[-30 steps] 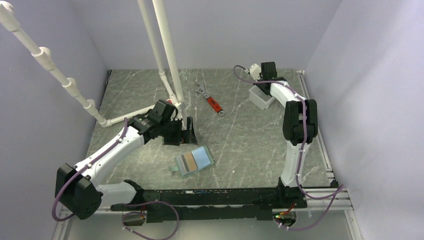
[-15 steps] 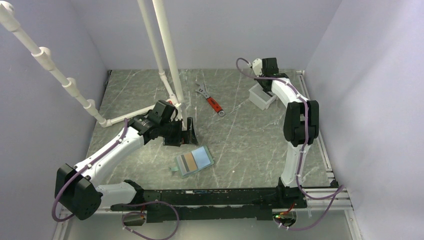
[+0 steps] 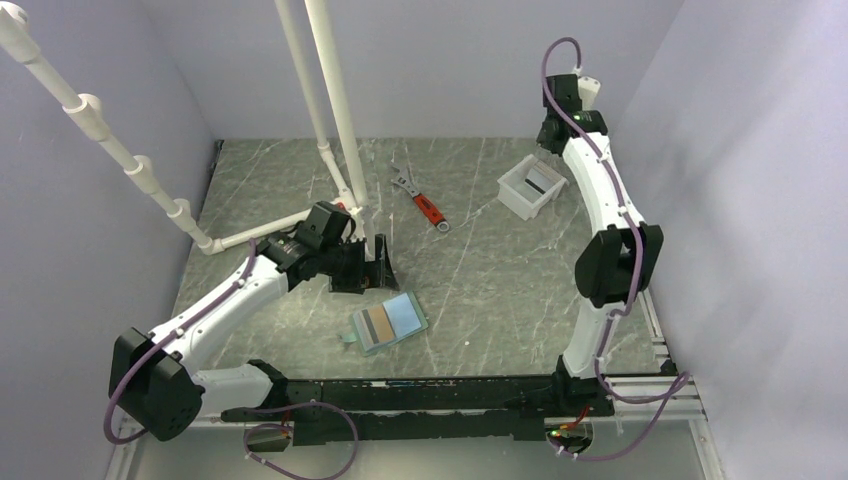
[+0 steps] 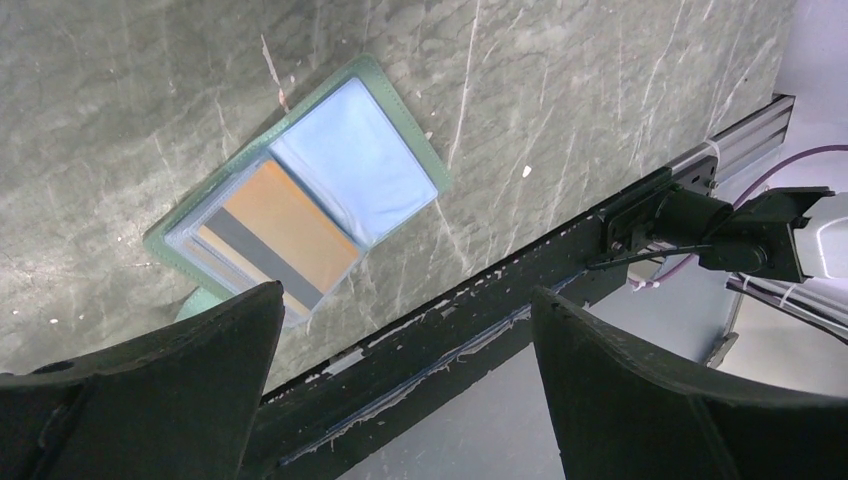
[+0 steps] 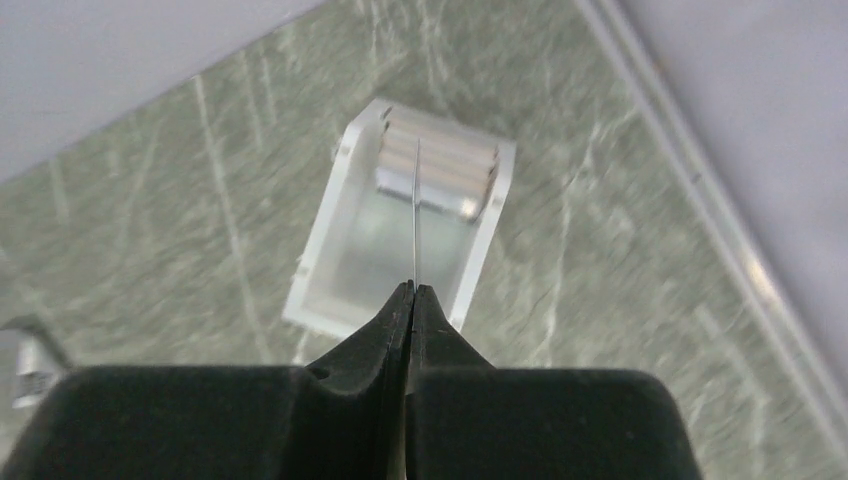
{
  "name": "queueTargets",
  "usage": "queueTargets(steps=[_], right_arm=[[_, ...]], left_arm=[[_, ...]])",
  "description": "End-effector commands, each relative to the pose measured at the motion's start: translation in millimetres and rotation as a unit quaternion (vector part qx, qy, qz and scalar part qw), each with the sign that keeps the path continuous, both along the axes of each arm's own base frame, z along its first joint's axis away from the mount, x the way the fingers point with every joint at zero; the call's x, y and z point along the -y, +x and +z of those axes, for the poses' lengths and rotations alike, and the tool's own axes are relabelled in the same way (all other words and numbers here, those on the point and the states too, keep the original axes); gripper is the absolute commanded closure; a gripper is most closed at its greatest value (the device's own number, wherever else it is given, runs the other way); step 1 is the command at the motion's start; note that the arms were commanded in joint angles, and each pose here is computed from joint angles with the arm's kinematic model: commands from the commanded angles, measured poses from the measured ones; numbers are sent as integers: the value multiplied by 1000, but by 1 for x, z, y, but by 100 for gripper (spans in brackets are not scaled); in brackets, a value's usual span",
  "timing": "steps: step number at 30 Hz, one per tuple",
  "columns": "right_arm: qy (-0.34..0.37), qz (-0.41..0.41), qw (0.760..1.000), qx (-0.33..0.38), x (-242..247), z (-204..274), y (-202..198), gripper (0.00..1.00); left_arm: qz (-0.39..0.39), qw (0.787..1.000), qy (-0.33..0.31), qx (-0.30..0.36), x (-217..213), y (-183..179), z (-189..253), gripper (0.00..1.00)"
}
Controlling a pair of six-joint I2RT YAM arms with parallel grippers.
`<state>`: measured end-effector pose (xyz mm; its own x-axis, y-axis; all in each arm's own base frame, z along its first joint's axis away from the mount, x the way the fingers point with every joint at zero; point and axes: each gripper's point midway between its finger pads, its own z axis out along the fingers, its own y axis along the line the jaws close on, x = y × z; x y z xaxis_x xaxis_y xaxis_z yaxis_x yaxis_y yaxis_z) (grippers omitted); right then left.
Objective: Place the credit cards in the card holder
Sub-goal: Pick up the credit card from the storage box, then insert the credit card into the card holder.
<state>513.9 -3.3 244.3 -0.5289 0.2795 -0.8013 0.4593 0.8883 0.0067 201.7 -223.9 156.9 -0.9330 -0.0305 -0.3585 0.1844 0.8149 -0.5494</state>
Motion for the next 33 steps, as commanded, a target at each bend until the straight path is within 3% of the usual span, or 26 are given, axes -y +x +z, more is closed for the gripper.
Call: queueTargets(steps=[1, 5, 10, 12, 14, 17, 19, 22, 25, 33], right_arm=[[161, -74, 984, -13, -30, -7, -45, 100], [284, -50, 957, -38, -71, -15, -78, 100], [447, 51, 890, -76, -136, -33, -129, 100], [492, 122, 856, -105, -167, -38, -154, 100], [518, 254, 810, -104, -200, -38, -180, 100], [505, 415, 752, -82, -242, -38, -224, 100], [451, 489, 742, -90, -264, -55, -252, 100], [388, 581, 705, -122, -298, -81, -293, 100], [408, 607, 668, -137, -314, -93, -310, 100], [403, 625, 634, -212, -335, -144, -328, 100]], left_arm=[[1, 1000, -29, 11, 3, -2, 11, 1], [7, 999, -37, 13, 4, -4, 13, 1], [22, 999, -32, 12, -3, -8, 8, 1], [32, 999, -20, 7, -8, -9, 2, 1], [48, 999, 1, -4, -16, -11, -8, 1], [84, 995, 47, -23, -34, -14, -28, 0], [110, 990, 73, -42, -44, -17, -41, 1], [147, 981, 109, -67, -58, -22, -63, 1], [169, 975, 119, -75, -65, -26, -76, 1], [177, 973, 102, -104, -55, -26, -112, 8]])
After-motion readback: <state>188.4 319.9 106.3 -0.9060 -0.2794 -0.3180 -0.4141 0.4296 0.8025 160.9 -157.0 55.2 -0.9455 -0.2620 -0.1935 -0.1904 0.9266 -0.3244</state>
